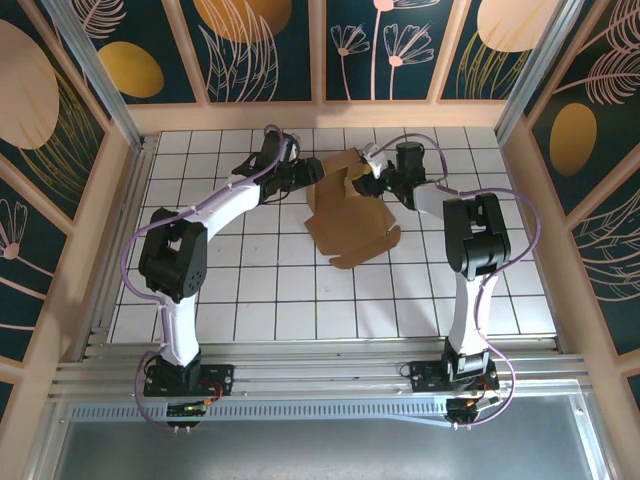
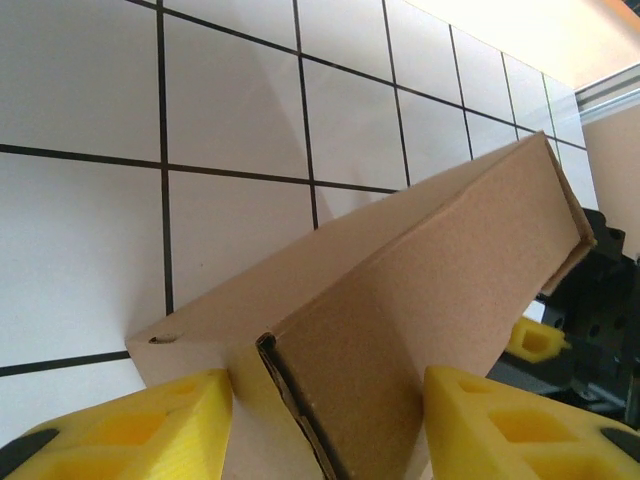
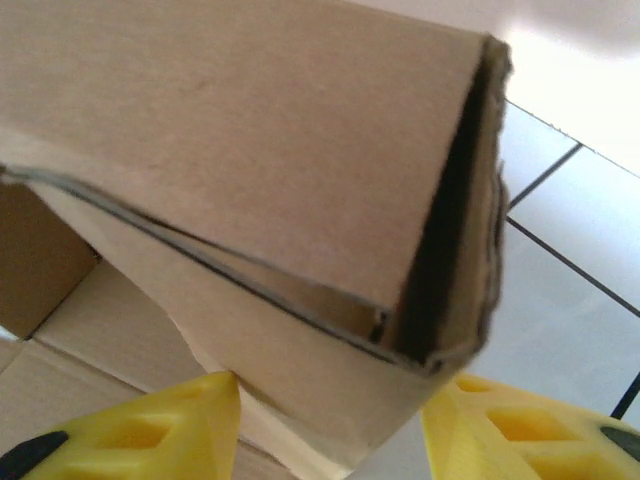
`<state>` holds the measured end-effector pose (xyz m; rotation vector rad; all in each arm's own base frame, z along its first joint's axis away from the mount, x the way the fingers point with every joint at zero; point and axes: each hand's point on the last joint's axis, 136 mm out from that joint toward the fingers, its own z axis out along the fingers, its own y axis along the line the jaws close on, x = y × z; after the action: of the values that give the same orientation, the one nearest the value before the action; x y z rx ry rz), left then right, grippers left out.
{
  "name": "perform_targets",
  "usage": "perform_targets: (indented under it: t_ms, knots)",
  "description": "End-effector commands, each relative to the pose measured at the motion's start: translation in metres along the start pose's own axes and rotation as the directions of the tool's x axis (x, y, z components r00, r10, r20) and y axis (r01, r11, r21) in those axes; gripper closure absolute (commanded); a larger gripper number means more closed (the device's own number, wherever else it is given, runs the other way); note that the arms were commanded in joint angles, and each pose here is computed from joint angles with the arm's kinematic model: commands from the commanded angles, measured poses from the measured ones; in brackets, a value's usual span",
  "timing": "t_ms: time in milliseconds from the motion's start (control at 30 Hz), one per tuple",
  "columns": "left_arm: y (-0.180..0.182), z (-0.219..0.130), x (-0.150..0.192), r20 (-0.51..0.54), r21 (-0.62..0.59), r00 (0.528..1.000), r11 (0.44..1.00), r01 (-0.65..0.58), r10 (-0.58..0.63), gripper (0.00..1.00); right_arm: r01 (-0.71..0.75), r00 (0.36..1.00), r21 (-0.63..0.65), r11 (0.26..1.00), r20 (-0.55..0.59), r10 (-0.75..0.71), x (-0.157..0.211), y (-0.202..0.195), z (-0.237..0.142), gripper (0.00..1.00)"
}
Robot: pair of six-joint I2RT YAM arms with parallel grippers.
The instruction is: Fold the paper box
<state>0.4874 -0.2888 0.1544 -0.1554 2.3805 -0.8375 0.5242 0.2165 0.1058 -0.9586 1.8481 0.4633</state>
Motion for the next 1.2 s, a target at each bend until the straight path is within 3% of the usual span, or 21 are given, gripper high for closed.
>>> perform_targets:
  t_ms: [0,167,333,500,733,900,1067,1167]
  knots:
    - [0.015,0.009,0.028,-0.128,-0.031,0.992,0.999,0.008,-0.012,0.47,-0.023,0.998,0.059,0.998,-0.050,0.026,0.003,-0.014,0.008,0.53]
    - [0.009,0.005,0.014,-0.121,0.013,0.992,0.999,0.048,-0.046,0.38,-0.016,0.998,0.055,0.998,-0.061,0.020,0.007,-0.012,0.009,0.63]
    - [0.011,0.001,-0.012,-0.073,0.022,0.996,0.998,0.060,-0.058,0.31,0.010,0.997,0.039,0.999,-0.072,-0.007,0.008,-0.006,0.010,0.64]
    - [0.013,0.013,-0.015,-0.102,0.027,0.994,0.999,0.034,-0.031,0.31,0.097,0.993,-0.022,0.995,-0.061,-0.098,0.003,0.009,0.006,0.42]
    - [0.023,0.025,-0.005,-0.139,0.010,0.990,1.000,0.026,-0.024,0.35,0.113,0.993,-0.042,0.993,-0.018,-0.114,-0.016,-0.011,-0.008,0.30]
    - [0.022,0.025,-0.006,-0.144,0.013,0.990,1.000,-0.003,0.005,0.37,0.165,0.986,-0.082,0.983,0.009,-0.165,-0.025,-0.021,-0.005,0.09]
    - [0.028,0.025,-0.009,-0.148,-0.035,0.988,0.998,-0.045,0.039,0.38,0.277,0.958,-0.155,0.948,-0.024,-0.284,-0.021,-0.022,-0.001,0.06]
    - [0.029,0.027,-0.009,-0.155,-0.037,0.987,0.998,-0.046,0.040,0.38,0.307,0.951,-0.242,0.920,0.049,-0.304,-0.029,-0.012,-0.019,0.06]
